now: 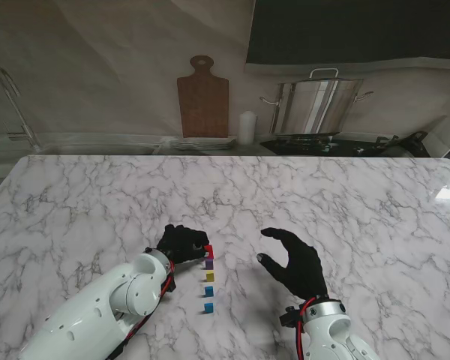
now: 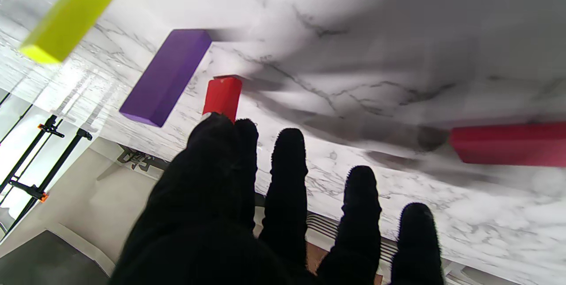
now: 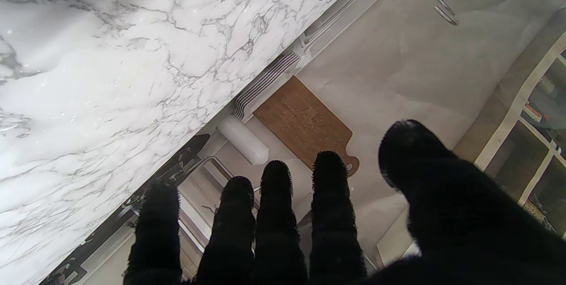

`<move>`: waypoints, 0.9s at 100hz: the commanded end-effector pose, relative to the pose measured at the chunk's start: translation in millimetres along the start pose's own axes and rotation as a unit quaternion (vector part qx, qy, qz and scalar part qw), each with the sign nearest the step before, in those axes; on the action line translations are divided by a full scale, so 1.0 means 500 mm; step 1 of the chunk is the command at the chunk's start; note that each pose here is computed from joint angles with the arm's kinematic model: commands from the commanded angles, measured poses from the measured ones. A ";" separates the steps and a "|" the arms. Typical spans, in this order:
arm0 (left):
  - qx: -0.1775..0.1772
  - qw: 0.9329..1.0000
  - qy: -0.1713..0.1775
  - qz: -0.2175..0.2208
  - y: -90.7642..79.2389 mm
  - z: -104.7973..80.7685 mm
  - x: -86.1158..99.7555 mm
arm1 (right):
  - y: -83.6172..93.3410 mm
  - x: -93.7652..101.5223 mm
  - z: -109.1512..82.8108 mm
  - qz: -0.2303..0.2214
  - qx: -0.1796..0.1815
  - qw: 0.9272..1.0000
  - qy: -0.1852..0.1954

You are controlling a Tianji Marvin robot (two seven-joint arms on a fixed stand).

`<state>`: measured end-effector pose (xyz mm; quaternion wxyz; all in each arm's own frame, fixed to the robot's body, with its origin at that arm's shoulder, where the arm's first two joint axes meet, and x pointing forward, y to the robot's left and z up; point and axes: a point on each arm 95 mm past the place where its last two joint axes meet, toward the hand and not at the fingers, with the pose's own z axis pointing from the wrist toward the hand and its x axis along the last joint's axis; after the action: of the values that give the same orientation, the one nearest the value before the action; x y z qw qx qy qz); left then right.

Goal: Arrange dominoes in a row

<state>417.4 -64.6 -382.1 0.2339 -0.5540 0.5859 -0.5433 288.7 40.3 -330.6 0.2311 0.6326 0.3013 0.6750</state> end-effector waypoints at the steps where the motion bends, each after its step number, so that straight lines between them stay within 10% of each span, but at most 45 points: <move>1: -0.004 1.000 0.000 -0.004 0.004 0.003 0.006 | -0.001 0.000 -0.002 0.000 0.002 1.000 -0.003; 90: 0.027 0.999 0.014 0.041 0.009 0.003 -0.003 | -0.004 0.000 -0.002 0.000 0.003 1.000 -0.002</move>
<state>419.0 -63.3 -383.8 0.2688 -0.5150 0.5898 -0.5610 288.6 40.9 -330.8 0.2304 0.6326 0.3018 0.6750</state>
